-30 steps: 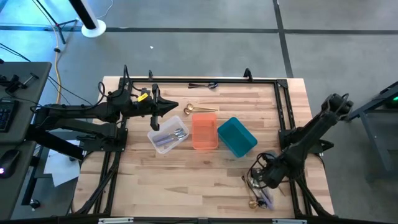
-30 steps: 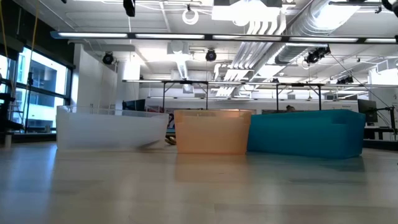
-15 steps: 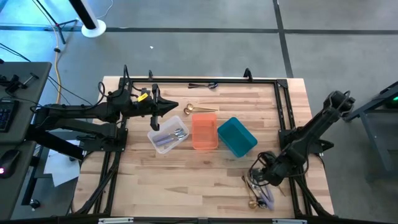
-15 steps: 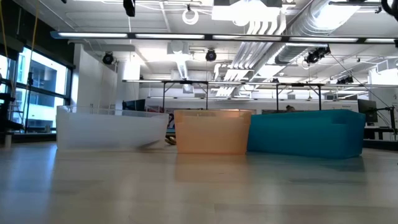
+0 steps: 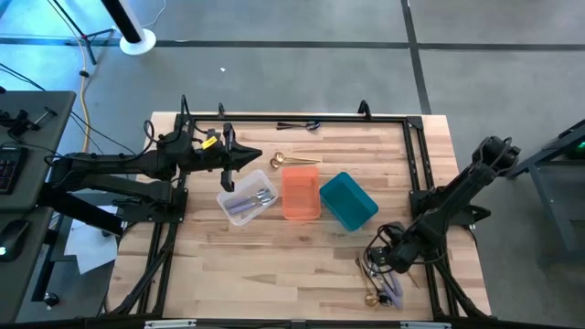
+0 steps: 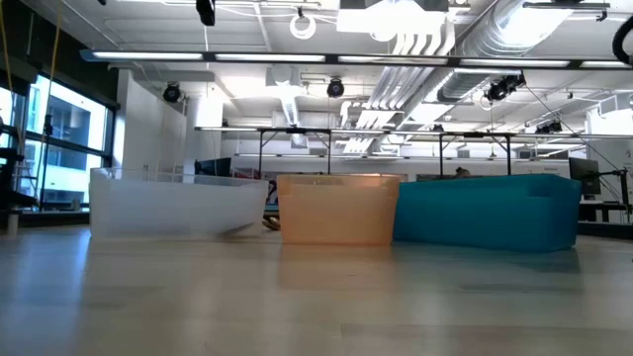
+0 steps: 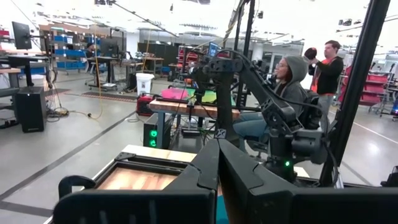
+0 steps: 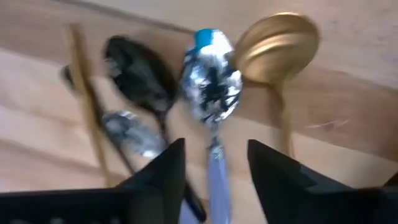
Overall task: Sort silverware by color (type)
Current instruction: Put the purple spoon into the white bin
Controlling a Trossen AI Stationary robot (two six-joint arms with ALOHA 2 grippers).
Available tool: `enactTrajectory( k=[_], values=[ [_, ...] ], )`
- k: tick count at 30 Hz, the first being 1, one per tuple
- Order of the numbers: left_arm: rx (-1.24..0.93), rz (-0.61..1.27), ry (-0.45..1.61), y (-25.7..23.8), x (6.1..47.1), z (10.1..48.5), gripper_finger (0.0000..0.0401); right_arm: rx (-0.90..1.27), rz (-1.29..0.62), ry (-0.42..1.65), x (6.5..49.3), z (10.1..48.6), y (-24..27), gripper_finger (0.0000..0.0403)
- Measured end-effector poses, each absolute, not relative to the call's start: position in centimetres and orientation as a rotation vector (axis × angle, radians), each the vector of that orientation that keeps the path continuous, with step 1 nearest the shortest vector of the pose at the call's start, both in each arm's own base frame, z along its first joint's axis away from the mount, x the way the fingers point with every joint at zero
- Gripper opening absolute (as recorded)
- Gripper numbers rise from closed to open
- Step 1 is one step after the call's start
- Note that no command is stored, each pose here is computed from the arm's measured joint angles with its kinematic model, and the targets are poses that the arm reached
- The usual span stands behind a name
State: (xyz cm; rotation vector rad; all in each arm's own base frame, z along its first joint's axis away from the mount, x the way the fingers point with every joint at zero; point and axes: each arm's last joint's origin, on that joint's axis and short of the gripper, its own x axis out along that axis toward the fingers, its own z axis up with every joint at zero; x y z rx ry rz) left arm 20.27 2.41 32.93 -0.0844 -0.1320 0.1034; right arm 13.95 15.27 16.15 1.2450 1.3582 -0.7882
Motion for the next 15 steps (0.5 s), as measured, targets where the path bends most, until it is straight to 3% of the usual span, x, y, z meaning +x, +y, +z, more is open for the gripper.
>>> enactTrajectory(
  k=[4, 15],
  values=[
    [-0.085, 0.103, -0.133, 2.4, 20.3, 32.9, 0.0, 1.251, -0.81, 1.373, 14.2, 15.3, 15.6, 0.0189],
    [-0.086, 0.126, -0.135, 2.5, 20.3, 32.9, 0.0, 1.273, -0.868, 1.411, 14.9, 13.5, 16.5, 0.0193]
  ],
)
